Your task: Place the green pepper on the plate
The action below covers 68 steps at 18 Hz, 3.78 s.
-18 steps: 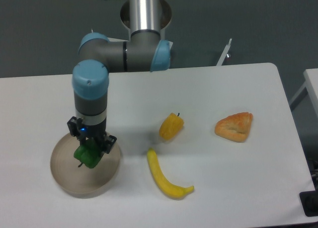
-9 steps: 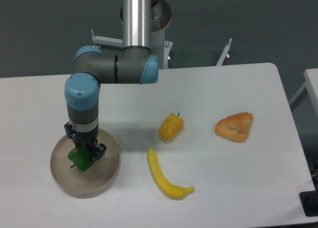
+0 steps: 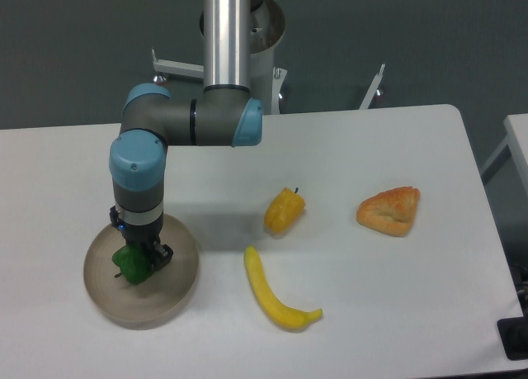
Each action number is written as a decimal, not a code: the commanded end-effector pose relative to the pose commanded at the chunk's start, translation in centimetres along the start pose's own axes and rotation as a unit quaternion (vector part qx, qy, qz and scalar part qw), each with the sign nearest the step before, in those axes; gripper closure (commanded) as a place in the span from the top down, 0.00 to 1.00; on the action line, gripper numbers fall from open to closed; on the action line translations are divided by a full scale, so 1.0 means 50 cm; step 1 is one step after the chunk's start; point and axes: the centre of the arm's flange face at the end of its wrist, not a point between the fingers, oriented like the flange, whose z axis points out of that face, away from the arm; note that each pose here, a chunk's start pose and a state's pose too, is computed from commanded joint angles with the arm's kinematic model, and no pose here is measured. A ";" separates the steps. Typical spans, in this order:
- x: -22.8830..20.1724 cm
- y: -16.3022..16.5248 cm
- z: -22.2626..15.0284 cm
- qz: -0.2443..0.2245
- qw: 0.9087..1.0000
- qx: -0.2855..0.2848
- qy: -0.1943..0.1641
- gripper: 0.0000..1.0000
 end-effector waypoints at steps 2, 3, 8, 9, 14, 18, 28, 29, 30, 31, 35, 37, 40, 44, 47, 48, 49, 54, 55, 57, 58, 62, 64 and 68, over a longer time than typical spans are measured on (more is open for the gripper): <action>0.003 -0.002 0.000 -0.007 1.000 0.006 0.007 0.48; 0.003 -0.002 0.001 -0.010 1.000 0.006 0.008 0.48; 0.001 -0.001 0.004 -0.014 1.000 0.006 0.009 0.49; 0.004 -0.002 0.006 -0.014 1.000 0.006 0.011 0.49; 0.003 -0.001 0.005 -0.023 1.000 0.008 0.013 0.50; 0.002 -0.001 0.008 -0.023 1.000 0.007 0.013 0.52; 0.000 0.000 0.017 -0.024 1.000 0.004 0.015 0.80; 0.000 0.000 0.017 -0.024 1.000 0.004 0.015 0.81; -0.001 0.000 0.013 -0.024 1.000 0.005 0.014 0.88; -0.001 0.000 0.011 -0.024 1.000 0.005 0.014 0.93; -0.006 0.003 -0.003 -0.028 1.000 0.009 0.011 1.00; -0.018 0.012 -0.010 -0.033 0.999 0.009 0.008 1.00; -0.048 0.032 -0.050 -0.040 0.999 0.015 -0.005 1.00; -0.132 0.088 -0.115 -0.066 0.997 0.026 -0.027 1.00; -0.229 0.162 -0.149 -0.064 0.997 0.027 -0.045 1.00; -0.250 0.178 -0.154 -0.056 0.997 0.027 -0.049 1.00; -0.295 0.217 -0.173 -0.057 0.996 0.028 -0.058 1.00; -0.431 0.340 -0.232 -0.045 0.994 0.012 -0.099 1.00; -0.443 0.347 -0.232 -0.034 0.994 0.004 -0.104 1.00; -0.478 0.386 -0.237 -0.021 0.992 -0.022 -0.118 1.00; -0.489 0.392 -0.243 -0.015 0.992 -0.028 -0.124 1.00; -0.531 0.415 -0.275 -0.009 0.990 -0.032 -0.140 1.00; -0.538 0.411 -0.275 -0.009 0.989 -0.032 -0.143 1.00; -0.545 0.414 -0.281 -0.007 0.987 -0.046 -0.152 1.00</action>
